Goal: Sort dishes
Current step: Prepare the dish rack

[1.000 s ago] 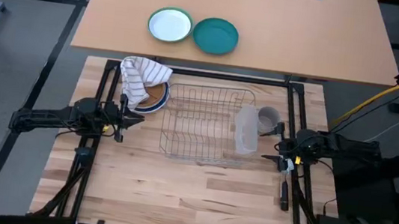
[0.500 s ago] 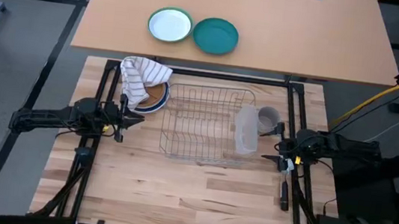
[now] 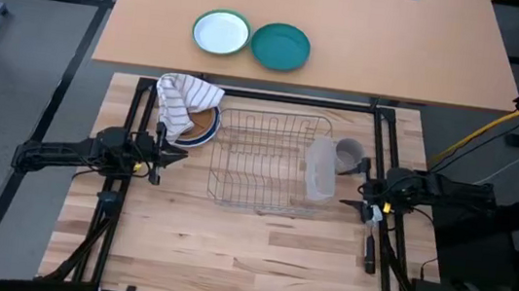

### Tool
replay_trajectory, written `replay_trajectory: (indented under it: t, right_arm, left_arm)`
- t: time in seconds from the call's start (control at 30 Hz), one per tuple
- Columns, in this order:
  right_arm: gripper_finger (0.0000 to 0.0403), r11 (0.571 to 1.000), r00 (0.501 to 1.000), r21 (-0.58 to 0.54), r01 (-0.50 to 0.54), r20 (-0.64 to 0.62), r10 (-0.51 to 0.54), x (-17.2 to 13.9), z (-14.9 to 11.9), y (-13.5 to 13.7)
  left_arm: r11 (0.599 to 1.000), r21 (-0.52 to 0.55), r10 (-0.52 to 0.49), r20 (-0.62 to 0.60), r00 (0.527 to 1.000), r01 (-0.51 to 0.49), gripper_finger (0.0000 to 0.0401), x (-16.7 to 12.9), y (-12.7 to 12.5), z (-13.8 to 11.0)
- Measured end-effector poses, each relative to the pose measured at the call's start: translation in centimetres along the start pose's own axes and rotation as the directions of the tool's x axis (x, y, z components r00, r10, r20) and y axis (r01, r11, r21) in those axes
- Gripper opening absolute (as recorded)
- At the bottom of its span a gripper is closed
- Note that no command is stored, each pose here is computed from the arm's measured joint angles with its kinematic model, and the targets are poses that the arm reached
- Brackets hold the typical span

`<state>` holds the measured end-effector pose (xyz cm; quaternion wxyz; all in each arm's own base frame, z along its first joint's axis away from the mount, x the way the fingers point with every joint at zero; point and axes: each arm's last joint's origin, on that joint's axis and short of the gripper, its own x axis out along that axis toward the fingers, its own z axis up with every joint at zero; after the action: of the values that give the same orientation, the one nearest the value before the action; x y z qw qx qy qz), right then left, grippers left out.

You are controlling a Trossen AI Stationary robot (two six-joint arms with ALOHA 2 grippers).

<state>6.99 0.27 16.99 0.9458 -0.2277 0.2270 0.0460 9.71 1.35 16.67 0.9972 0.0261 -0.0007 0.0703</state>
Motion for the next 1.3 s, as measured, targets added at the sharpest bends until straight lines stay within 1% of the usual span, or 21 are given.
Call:
replay_trajectory:
  t: [0.1, 0.17, 0.23, 0.3, 0.37, 0.4, 0.47, 0.6, 0.7, 0.77, 0.87, 0.9, 1.0, 1.07, 1.13, 1.23, 1.3]
  right_arm:
    - [0.0399, 0.996, 0.997, 0.044, 0.072, 0.020, -0.073, 0.0, 0.4, -0.3]
    - [0.0399, 0.984, 0.984, 0.071, 0.162, 0.060, -0.166, -0.1, 0.9, -0.8]
    - [0.0399, 0.959, 0.956, 0.094, 0.267, 0.102, -0.276, -0.3, 1.6, -1.4]
    - [0.0399, 0.916, 0.907, 0.135, 0.377, 0.144, -0.395, -0.6, 2.4, -2.1]
    - [0.0399, 0.881, 0.868, 0.140, 0.453, 0.158, -0.471, -0.9, 2.8, -2.5]
    - [0.0399, 0.869, 0.855, 0.138, 0.475, 0.160, -0.493, -1.0, 2.9, -2.6]
    - [0.0399, 0.857, 0.842, 0.145, 0.495, 0.165, -0.514, -1.0, 3.0, -2.7]
    - [0.0399, 0.853, 0.836, 0.149, 0.500, 0.177, -0.520, -1.1, 3.1, -2.8]
    - [0.0399, 0.828, 0.798, 0.176, 0.533, 0.222, -0.561, -1.5, 3.7, -3.1]
    - [0.0399, 0.810, 0.759, 0.220, 0.544, 0.283, -0.586, -1.9, 4.3, -3.4]
    - [0.0399, 0.787, 0.677, 0.265, 0.557, 0.405, -0.615, -2.6, 5.6, -4.0]
    - [0.0399, 0.784, 0.651, 0.266, 0.560, 0.445, -0.616, -2.7, 6.1, -4.2]
    - [0.0399, 0.761, 0.552, 0.262, 0.593, 0.556, -0.622, -3.0, 7.6, -4.7]
    - [0.0399, 0.737, 0.503, 0.257, 0.625, 0.589, -0.633, -2.7, 8.4, -5.1]
    - [0.0399, 0.711, 0.471, 0.251, 0.657, 0.601, -0.646, -1.9, 9.2, -5.4]
    - [0.0399, 0.668, 0.459, 0.231, 0.708, 0.568, -0.683, -0.4, 10.7, -6.2]
    - [0.0399, 0.646, 0.453, 0.227, 0.729, 0.547, -0.704, 0.8, 12.4, -7.3]
  left_arm:
    - [1.000, 0.000, 0.000, 0.000, 1.000, 0.000, 0.0033, 0.0, 0.0, 0.0]
    - [1.000, 0.000, 0.000, 0.000, 1.000, 0.000, 0.0033, 0.0, 0.0, 0.0]
    - [1.000, 0.000, 0.000, 0.000, 1.000, 0.000, 0.0033, 0.0, 0.0, 0.0]
    - [1.000, 0.000, 0.000, 0.000, 1.000, 0.000, 0.0033, 0.0, 0.0, 0.0]
    - [1.000, 0.000, 0.000, 0.000, 1.000, 0.000, 0.0033, 0.0, 0.0, 0.0]
    - [1.000, 0.000, 0.000, 0.000, 1.000, 0.000, 0.0033, 0.0, 0.0, 0.0]
    - [1.000, 0.000, 0.000, 0.000, 1.000, 0.000, 0.0033, 0.0, 0.0, 0.0]
    - [1.000, 0.000, 0.000, 0.000, 1.000, 0.000, 0.0033, 0.0, 0.0, 0.0]
    - [1.000, 0.000, 0.000, 0.000, 1.000, 0.000, 0.0033, 0.0, 0.0, 0.0]
    - [1.000, 0.000, 0.000, 0.000, 1.000, 0.000, 0.0033, 0.0, 0.0, 0.0]
    - [1.000, 0.000, 0.000, 0.000, 1.000, 0.000, 0.0033, 0.0, 0.0, 0.0]
    - [1.000, 0.000, 0.000, 0.000, 1.000, 0.000, 0.0033, 0.0, 0.0, 0.0]
    - [1.000, 0.000, 0.000, 0.000, 1.000, 0.000, 0.0033, 0.0, 0.0, 0.0]
    - [1.000, 0.000, 0.000, 0.000, 1.000, 0.000, 0.0033, 0.0, 0.0, 0.0]
    - [1.000, 0.000, 0.000, 0.000, 1.000, 0.000, 0.0033, 0.0, 0.0, 0.0]
    - [1.000, 0.000, 0.000, 0.000, 1.000, 0.000, 0.0033, 0.0, 0.0, 0.0]
    - [1.000, 0.000, 0.000, 0.000, 1.000, 0.000, 0.0033, 0.0, 0.0, 0.0]
